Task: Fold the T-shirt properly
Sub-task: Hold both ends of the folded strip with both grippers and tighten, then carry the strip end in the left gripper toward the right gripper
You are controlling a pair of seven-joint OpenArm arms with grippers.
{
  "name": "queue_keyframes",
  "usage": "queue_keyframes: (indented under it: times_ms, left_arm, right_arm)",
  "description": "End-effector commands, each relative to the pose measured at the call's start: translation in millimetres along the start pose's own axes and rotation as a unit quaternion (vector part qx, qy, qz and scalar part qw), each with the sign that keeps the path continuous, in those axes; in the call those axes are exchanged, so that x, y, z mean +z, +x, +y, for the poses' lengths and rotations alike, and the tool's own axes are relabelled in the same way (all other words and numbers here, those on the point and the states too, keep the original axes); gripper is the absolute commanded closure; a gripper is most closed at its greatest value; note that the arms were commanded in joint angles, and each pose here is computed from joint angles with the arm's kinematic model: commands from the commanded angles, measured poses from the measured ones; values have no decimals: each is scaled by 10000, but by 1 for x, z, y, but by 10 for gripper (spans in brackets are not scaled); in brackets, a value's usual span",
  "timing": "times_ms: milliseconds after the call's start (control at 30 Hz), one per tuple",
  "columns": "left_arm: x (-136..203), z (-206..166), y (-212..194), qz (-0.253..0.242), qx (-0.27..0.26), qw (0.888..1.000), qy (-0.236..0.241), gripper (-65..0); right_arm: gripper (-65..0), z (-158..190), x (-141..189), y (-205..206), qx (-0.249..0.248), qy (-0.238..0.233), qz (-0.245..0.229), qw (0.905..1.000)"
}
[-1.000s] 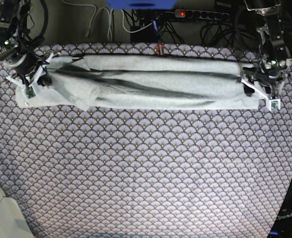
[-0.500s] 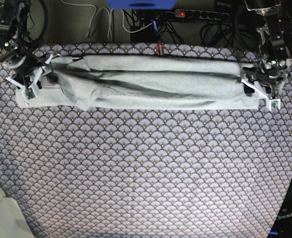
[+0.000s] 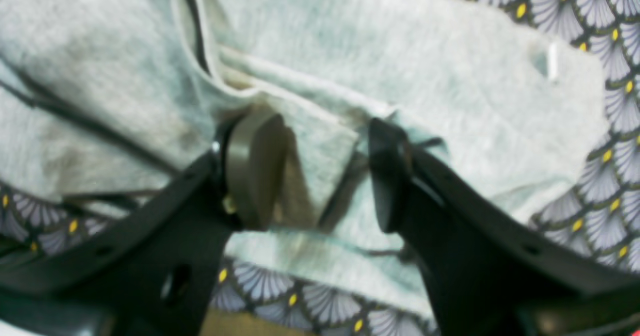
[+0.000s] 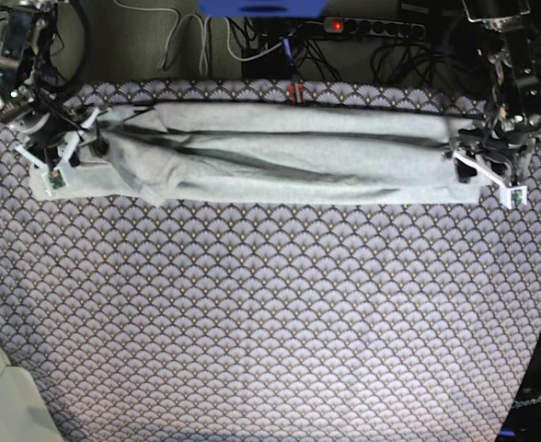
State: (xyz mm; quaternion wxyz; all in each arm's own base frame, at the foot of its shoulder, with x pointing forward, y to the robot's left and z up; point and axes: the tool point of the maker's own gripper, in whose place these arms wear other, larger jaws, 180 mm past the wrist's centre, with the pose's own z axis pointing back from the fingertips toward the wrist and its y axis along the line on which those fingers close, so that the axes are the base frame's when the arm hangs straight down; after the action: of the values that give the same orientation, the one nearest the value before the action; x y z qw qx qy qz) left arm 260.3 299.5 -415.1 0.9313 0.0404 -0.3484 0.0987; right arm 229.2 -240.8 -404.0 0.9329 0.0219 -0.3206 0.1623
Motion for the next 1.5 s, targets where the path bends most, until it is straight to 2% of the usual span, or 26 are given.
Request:
queue_keyframes:
  times_ms: [0, 133, 200, 300, 433, 500, 667, 867, 1100, 1267, 1467]
  left_arm:
    - [3, 3, 12, -181, -40, 9998, 29, -406]
    - [-7, -9, -15, 298, -122, 9994, -124, -403]
    - [-10, -12, -22, 403, -125, 9990, -154, -373]
    - [-11, -16, -28, 481, -61, 9986, -193, -247]
    - [-6, -22, -16, 301, -94, 9992, -239, 0]
    - [1, -26, -7, 139, -159, 9994, -266, -18]
    - [29, -55, 23, -335, -251, 9979, -494, -5]
    - [74, -122, 53, -611, -94, 9920, -1102, -5]
    - [84, -225, 37, -369, -370, 9754, -2140, -5]
    - [86, -289, 10, -25, -763, 9632, -2576, -5]
    - [92, -347, -8, -187, -1330, 9408, -3112, -5]
  right_arm:
    - [-317, -7, 4, 14, 77, -75, -227, 9997]
    - [-317, -7, 4, 15, 78, -77, -234, 9997]
    - [-317, -7, 4, 15, 78, -77, -234, 9997]
    - [-317, -7, 4, 15, 78, -77, -242, 9996]
    - [-317, -7, 4, 16, 78, -77, -250, 9996]
    - [-317, -7, 4, 16, 78, -77, -250, 9996]
    - [-317, -7, 4, 16, 78, -77, -257, 9996]
    - [-317, -7, 4, 16, 78, -77, -257, 9996]
    - [-317, -7, 4, 16, 78, -77, -257, 9996]
    - [-317, -7, 4, 16, 82, -70, -257, 9996]
    - [-317, -7, 4, 16, 82, -70, -249, 9996]
